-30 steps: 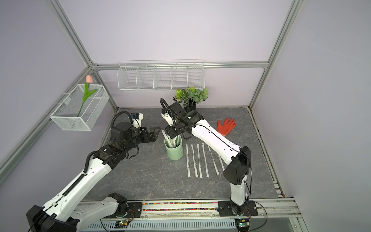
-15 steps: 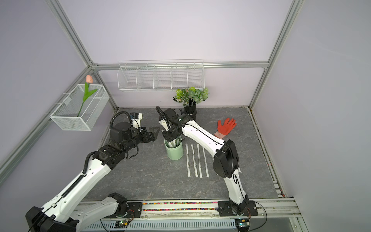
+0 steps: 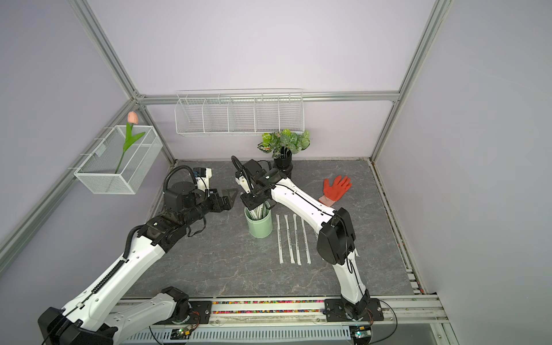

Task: Take the straws out of the storage container
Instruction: Pick up the straw from the container.

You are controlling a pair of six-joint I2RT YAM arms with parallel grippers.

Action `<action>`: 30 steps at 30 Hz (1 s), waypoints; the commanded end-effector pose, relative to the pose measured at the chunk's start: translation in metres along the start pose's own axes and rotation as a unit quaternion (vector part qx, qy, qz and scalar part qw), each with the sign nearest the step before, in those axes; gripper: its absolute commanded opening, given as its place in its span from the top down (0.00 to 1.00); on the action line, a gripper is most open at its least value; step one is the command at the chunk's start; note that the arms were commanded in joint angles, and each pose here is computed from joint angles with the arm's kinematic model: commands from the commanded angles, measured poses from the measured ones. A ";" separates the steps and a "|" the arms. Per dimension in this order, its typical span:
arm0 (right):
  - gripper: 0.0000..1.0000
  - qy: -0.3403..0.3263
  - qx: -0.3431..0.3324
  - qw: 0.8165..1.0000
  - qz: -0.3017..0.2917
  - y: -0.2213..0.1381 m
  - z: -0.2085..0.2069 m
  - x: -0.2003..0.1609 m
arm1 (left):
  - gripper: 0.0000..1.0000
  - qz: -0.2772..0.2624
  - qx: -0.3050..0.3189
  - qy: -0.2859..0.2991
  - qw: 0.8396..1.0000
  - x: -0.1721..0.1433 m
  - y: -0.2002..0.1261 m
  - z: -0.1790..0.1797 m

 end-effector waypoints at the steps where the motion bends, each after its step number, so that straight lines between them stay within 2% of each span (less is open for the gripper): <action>1: 0.74 -0.007 0.011 1.000 -0.002 0.005 0.004 0.004 | 0.00 0.000 -0.004 0.003 1.000 -0.002 0.000 -0.001; 18: 0.79 0.004 0.004 1.000 0.004 0.010 -0.003 0.004 | 0.00 0.002 -0.008 0.003 1.000 -0.002 0.001 -0.002; 30: 0.82 0.006 0.001 1.000 -0.007 -0.012 -0.002 0.003 | 0.00 0.002 -0.011 0.003 1.000 -0.002 0.001 -0.003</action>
Point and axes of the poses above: each gripper's point midway between its finger pads, its own y axis out along the fingers, its own z axis along the line the jaws close on, x = y × z, the point moved 7 cm from there along -y, back along the fingers, and after that the axes turned 7 degrees about y, right-handed, at the moved point
